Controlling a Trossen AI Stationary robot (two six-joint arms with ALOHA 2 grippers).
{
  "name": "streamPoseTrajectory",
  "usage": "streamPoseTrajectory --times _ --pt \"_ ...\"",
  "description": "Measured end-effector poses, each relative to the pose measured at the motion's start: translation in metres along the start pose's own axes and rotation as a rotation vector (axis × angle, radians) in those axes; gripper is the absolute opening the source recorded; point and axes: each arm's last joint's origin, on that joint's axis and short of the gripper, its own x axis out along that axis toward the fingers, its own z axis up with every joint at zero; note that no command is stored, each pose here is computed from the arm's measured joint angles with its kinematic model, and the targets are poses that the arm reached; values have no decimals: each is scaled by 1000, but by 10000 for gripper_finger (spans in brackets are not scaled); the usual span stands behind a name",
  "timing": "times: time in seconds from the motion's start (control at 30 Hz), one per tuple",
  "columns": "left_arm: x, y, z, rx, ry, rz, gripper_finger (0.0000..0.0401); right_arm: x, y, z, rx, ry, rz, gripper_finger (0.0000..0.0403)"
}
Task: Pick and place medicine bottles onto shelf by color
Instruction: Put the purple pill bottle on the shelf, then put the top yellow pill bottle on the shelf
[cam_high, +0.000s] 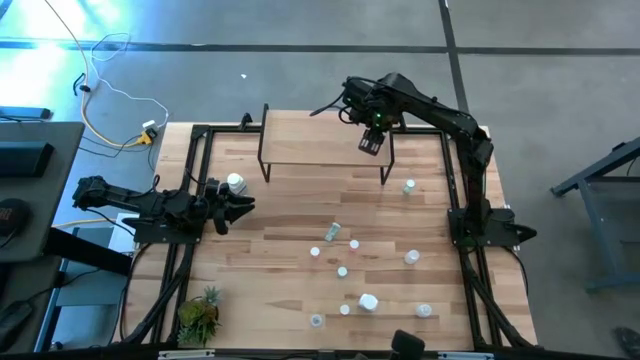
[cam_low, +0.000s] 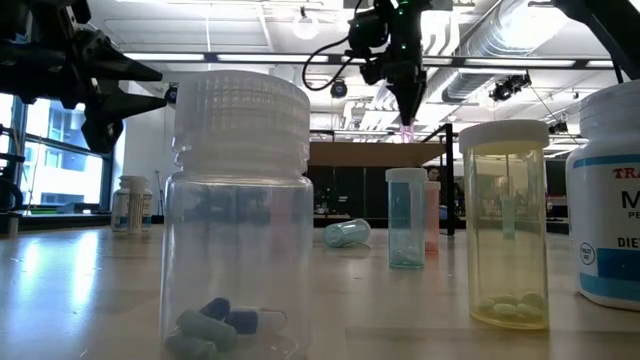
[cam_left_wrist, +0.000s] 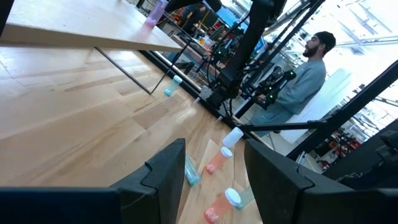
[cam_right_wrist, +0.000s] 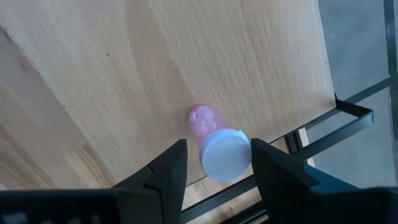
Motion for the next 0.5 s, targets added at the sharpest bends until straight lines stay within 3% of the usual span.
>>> streamPoseTrajectory --times 0.5 --pt "0 0 0 -40 -12 12 213 -35 -16 3 91 -165 -10 168"
